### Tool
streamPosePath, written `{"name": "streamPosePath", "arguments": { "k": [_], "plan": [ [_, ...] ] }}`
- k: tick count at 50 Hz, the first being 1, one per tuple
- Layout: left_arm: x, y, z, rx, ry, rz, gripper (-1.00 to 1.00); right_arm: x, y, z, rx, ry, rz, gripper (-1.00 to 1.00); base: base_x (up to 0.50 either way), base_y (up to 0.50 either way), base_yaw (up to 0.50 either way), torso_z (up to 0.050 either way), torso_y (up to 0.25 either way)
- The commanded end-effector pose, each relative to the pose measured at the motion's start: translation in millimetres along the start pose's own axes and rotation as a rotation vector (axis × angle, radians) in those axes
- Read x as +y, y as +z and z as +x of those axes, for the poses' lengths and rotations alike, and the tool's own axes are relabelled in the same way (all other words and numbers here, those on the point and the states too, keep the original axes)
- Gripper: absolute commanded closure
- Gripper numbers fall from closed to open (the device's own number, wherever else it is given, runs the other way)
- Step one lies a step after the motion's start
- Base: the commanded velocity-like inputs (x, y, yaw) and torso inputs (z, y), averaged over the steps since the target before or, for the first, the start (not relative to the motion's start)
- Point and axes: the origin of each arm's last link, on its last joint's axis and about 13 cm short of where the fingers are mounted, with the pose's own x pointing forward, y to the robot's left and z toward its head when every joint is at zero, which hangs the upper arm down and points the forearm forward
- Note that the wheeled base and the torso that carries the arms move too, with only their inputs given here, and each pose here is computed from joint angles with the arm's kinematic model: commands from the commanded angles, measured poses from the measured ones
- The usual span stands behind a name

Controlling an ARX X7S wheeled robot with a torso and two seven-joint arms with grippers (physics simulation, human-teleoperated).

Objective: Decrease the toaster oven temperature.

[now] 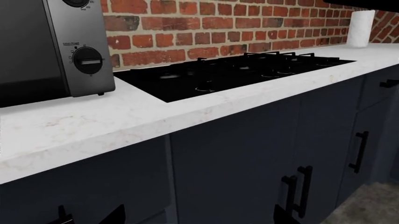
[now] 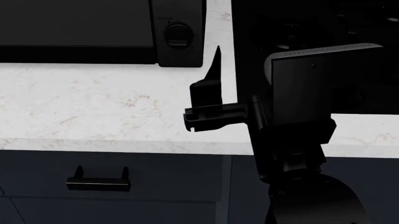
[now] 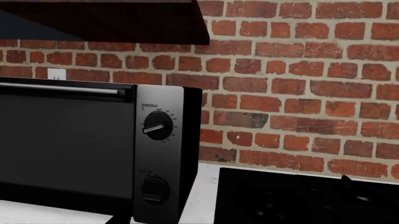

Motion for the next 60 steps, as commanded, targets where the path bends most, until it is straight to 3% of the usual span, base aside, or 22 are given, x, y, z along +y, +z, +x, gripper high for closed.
{"name": "streamPosePath", "arguments": {
  "k": [1,2,3,4,6,16,34,60],
  "plan": [
    [-0.7,-0.1,-0.5,-0.002,0.001,0.001,-1.0,0.3,0.7,0.2,0.003,0.002,0.0,-1.0,0.0,0.0,0.0,0.0,0.0],
    [-0.7,-0.1,-0.5,-0.002,0.001,0.001,-1.0,0.3,0.7,0.2,0.003,0.002,0.0,-1.0,0.0,0.0,0.0,0.0,0.0],
    [0.8,-27.5,1.5,0.116,0.002,0.021,-1.0,-1.6,36.9,-1.9,-0.483,-0.007,0.011,-1.0,0.0,0.0,0.0,0.0,0.0],
    [-1.3,-1.0,-0.6,-0.001,-0.002,0.006,-1.0,0.4,21.2,3.7,-0.293,0.003,-0.005,-1.0,0.0,0.0,0.0,0.0,0.0],
    [-1.5,-3.3,-1.1,0.014,-0.004,0.016,-1.0,0.6,0.9,0.4,0.002,0.003,-0.01,-1.0,0.0,0.0,0.0,0.0,0.0],
    [-3.0,-8.9,-1.9,0.025,-0.011,0.022,-1.0,3.0,7.3,-1.5,-0.031,0.03,-0.002,-1.0,0.0,0.02,0.0,0.0,0.0],
    [-4.6,-9.0,-3.7,0.026,-0.02,0.024,-1.0,2.2,15.0,-3.7,-0.072,0.046,0.029,-1.0,0.02,0.5,0.0,0.0,0.0],
    [-6.5,-6.6,-3.3,0.031,-0.032,0.039,-1.0,-0.4,17.7,-16.9,-0.099,0.035,0.087,-1.0,0.47,0.09,0.0,0.0,0.0]
  ]
}}
